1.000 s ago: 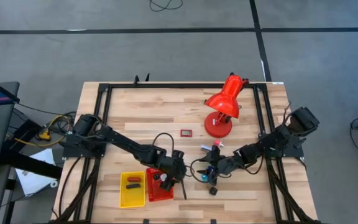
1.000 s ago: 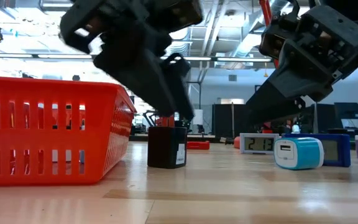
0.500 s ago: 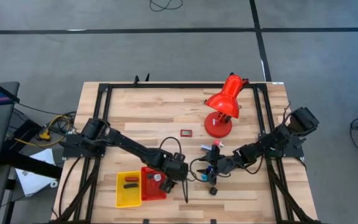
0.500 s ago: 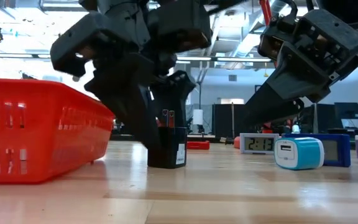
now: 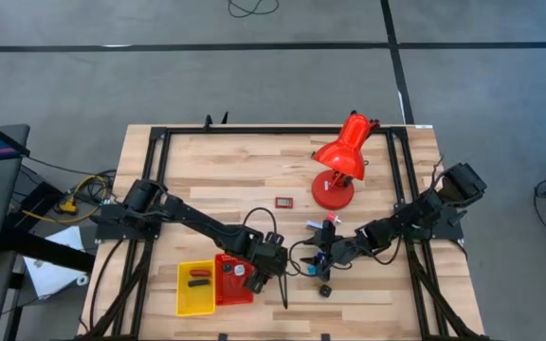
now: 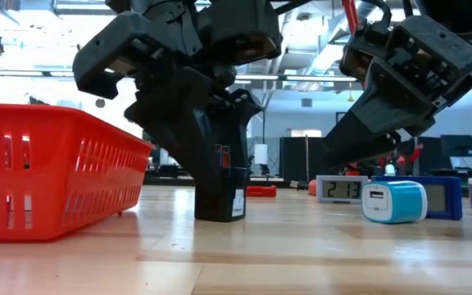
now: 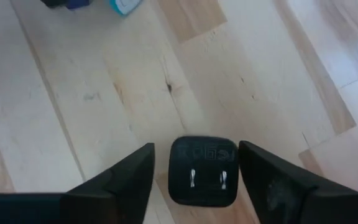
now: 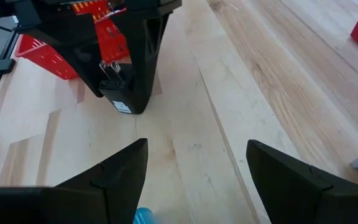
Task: Pick & Place Office items
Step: Put the black charger adapter into the red bin
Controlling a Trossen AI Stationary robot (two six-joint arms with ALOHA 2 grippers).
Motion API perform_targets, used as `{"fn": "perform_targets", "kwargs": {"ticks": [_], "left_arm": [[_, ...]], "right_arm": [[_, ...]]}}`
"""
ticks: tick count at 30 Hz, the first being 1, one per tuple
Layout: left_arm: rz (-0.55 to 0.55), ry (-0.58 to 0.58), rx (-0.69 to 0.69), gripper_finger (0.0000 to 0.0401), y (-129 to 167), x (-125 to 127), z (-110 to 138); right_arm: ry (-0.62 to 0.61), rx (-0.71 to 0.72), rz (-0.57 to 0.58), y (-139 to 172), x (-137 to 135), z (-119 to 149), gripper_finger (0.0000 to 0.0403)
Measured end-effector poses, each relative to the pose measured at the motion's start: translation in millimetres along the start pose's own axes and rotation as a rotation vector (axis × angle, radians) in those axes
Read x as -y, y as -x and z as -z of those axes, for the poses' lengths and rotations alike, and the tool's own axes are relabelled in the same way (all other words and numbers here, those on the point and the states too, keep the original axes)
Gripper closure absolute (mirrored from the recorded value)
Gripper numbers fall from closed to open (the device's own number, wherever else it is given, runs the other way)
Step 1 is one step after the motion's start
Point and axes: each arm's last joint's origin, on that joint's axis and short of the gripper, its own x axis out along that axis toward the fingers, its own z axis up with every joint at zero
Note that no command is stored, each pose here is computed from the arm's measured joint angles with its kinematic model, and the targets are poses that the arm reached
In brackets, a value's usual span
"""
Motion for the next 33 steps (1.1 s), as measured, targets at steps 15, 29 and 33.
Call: {"fn": "perform_targets", "kwargs": {"ticks": [15, 29, 33], "left_arm": [[0.010, 0.066, -0.019, 0.0260, 47, 6, -2], [0.021, 0.339, 0.048, 0.0252, 110, 65, 50], [0.044, 0.404, 0.052, 0.0253, 98, 78, 69]], "right_arm": [[0.012, -0.013, 0.027, 0, 2, 2, 0.0137], [0.030, -0.015, 0.040, -1, 5, 0, 0.0137], [0.027, -0.010, 0.037, -1, 5, 0, 0.0137]]}}
